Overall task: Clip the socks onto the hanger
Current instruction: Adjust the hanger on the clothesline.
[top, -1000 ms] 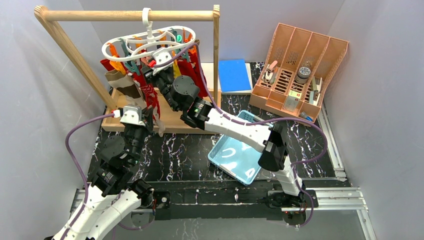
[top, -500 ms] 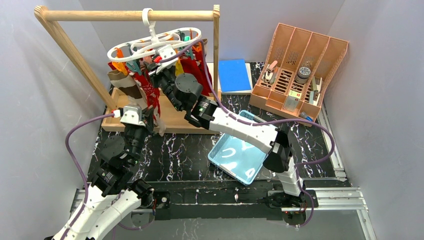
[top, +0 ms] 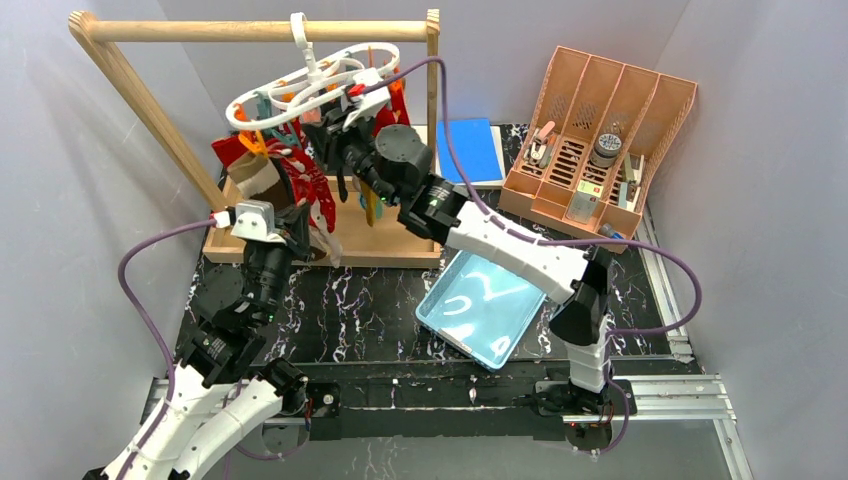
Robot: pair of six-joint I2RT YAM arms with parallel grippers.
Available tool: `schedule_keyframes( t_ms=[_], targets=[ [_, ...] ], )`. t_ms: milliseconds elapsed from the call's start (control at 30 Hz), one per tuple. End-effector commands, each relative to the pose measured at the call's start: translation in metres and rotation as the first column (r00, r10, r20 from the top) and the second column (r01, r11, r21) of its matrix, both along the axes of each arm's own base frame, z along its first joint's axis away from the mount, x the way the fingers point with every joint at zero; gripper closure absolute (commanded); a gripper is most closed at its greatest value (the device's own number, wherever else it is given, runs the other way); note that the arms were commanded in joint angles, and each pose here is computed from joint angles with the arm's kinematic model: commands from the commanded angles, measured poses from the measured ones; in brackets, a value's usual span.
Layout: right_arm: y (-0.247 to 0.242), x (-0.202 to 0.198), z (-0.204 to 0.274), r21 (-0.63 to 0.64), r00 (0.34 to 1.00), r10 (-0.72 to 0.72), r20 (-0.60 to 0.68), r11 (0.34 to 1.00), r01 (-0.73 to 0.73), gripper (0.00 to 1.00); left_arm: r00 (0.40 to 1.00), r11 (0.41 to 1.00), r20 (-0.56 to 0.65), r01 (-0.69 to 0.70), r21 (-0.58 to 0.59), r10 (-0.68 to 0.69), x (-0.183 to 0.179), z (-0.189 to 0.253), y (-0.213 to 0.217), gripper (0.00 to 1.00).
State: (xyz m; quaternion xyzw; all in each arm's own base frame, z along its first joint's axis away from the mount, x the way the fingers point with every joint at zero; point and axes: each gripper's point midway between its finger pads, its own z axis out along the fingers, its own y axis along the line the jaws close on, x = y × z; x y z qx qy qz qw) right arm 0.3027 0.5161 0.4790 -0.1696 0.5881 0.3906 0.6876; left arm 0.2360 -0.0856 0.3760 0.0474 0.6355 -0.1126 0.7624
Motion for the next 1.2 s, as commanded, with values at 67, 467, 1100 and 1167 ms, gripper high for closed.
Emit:
schedule_keyframes(
  t_ms=[67, 467, 1100, 1167],
  targets=[
    [-0.057, 0.015, 0.035, 0.205, 0.995, 0.083, -0.061, 0.976, -0.069, 0.99, 0.995, 0.989, 0.084, 0.064, -0.135, -0.053, 0.002, 0.043, -0.014, 1.00],
    [-0.093, 0.025, 0.034, 0.145, 0.999, 0.017, -0.051, 0.989, -0.010, 0.95, 0.976, 0.966, 0.110, 0.206, -0.157, -0.190, 0.028, 0.046, -0.062, 1.00],
    [-0.107, 0.037, 0.032, 0.031, 0.996, -0.092, -0.007, 0.995, 0.093, 0.34, 0.973, 0.975, 0.112, 0.209, -0.079, -0.200, 0.049, 0.042, -0.079, 1.00],
    [-0.106, 0.037, 0.033, 0.023, 0.996, -0.091, 0.014, 0.996, 0.090, 0.32, 0.973, 0.975, 0.114, 0.211, -0.068, -0.202, 0.050, 0.042, -0.080, 1.00]
  ],
)
